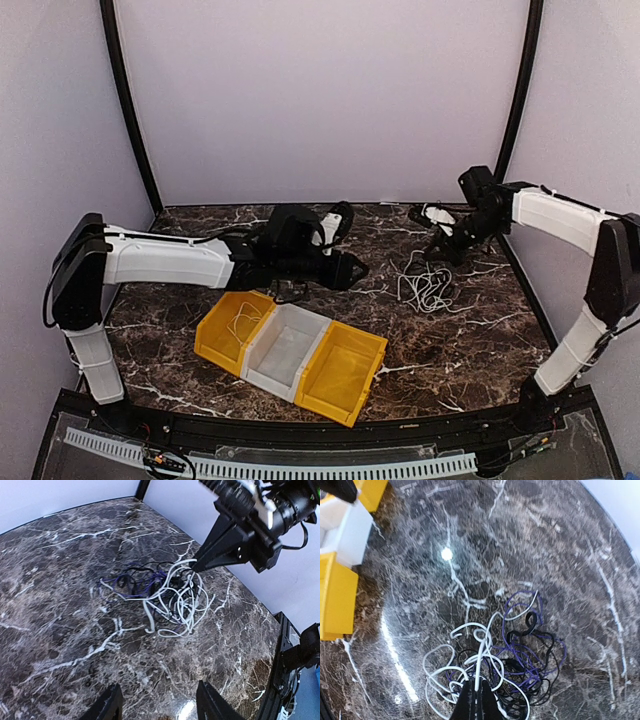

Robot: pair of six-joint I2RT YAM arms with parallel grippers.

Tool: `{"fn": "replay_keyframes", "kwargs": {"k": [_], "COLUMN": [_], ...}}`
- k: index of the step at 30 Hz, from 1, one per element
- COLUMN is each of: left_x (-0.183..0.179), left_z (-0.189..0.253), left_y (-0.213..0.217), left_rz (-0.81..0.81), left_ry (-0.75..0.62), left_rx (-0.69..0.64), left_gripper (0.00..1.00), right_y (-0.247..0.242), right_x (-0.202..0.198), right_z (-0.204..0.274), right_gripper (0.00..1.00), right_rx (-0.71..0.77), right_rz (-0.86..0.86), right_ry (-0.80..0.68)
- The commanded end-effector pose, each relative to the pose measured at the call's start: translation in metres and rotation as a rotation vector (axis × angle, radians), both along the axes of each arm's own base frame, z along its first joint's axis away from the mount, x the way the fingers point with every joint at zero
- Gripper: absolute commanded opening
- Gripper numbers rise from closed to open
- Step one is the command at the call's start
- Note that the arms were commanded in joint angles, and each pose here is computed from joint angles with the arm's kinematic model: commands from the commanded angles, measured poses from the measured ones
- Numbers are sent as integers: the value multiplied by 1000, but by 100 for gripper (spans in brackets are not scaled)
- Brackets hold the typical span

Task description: Untangle the cables

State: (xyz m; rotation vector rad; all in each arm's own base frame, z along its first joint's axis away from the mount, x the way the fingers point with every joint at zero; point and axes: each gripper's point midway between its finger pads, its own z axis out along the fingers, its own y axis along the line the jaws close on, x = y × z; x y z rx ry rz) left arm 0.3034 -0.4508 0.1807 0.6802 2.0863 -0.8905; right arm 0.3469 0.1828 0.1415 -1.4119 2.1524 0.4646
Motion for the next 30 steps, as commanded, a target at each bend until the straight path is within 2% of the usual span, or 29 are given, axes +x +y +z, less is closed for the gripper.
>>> {"fn": "replay_keyframes", "kwargs": {"k": [1,6,13,25,30], "left_x": [-10,-11,-6,-3,-3], "left_z": [46,60,62,57,55], "left_y": [-41,-68,-90,-107,-119], "left_rz": [-117,-181,-211,-234,-249], "left_ry": [-153,-222,-304,-340,-417], "left_rx": [-131,-226,-291,-328,-278], "left_gripper": [53,54,54,44,41], "right_y": [15,17,25,29,32], "right_x": [-25,-41,-59,-79,-87], "right_z": [68,82,94,96,95], "right_gripper": [0,0,0,0,0], "right_rx": [140,183,246,243,240], "right_rz": [80,109,175,215,238], "right_ry": [-119,-142,-101,-69,-56]}}
